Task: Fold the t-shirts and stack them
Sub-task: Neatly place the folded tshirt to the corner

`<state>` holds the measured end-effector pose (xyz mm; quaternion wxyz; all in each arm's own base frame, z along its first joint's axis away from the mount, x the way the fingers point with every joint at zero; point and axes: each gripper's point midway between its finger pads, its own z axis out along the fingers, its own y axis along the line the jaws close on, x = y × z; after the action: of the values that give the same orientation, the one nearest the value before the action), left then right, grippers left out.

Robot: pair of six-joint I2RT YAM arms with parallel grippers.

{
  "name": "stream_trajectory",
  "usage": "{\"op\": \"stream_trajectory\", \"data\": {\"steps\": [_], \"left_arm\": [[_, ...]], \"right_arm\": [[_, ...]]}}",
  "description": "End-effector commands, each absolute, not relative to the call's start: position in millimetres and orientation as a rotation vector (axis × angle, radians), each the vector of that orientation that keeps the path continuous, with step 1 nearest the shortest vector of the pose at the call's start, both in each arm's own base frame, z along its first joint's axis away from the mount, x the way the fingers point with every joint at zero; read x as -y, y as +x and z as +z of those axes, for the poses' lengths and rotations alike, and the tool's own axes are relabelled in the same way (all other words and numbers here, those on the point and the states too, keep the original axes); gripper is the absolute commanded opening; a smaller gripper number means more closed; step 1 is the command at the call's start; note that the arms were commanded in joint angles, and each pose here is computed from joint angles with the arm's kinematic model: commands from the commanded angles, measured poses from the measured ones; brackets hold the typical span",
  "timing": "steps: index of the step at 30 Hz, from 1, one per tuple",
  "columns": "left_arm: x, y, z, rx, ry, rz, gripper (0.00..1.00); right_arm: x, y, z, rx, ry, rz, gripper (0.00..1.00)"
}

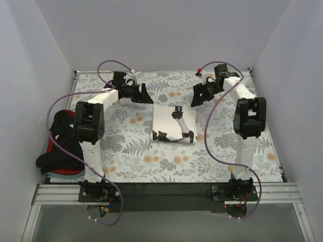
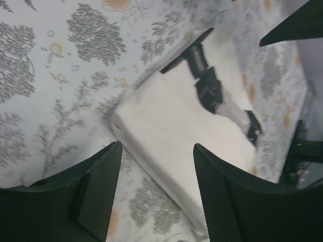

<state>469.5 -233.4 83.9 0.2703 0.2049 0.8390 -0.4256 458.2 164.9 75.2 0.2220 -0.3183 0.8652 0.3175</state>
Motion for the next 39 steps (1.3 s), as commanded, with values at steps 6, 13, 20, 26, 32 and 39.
{"op": "stream_trajectory", "data": {"steps": [6, 13, 20, 26, 32, 39], "left_arm": [[278, 306, 181, -2.176, 0.476, -1.750, 0.56], [320, 252, 153, -2.302, 0.351, -1.904, 0.61], [317, 257, 77, -2.499, 0.065, -1.904, 0.60], [283, 262, 26, -2.592, -0.146, -1.827, 0.60], [273, 271, 61, -2.532, -0.061, -1.826, 0.58], [268, 331, 134, -2.395, 0.191, -0.896, 0.61]], "right_arm": [[-225, 307, 186, -2.187, -0.749, 1.599, 0.98], [-266, 249, 155, -2.282, -0.598, 1.846, 0.98], [-253, 237, 72, -2.471, -0.453, 1.847, 0.98], [-226, 237, 25, -2.565, -0.285, 1.826, 0.98], [-226, 234, 67, -2.456, -0.385, 1.847, 0.98], [-184, 277, 129, -2.305, -0.715, 1.419, 0.98]]}}
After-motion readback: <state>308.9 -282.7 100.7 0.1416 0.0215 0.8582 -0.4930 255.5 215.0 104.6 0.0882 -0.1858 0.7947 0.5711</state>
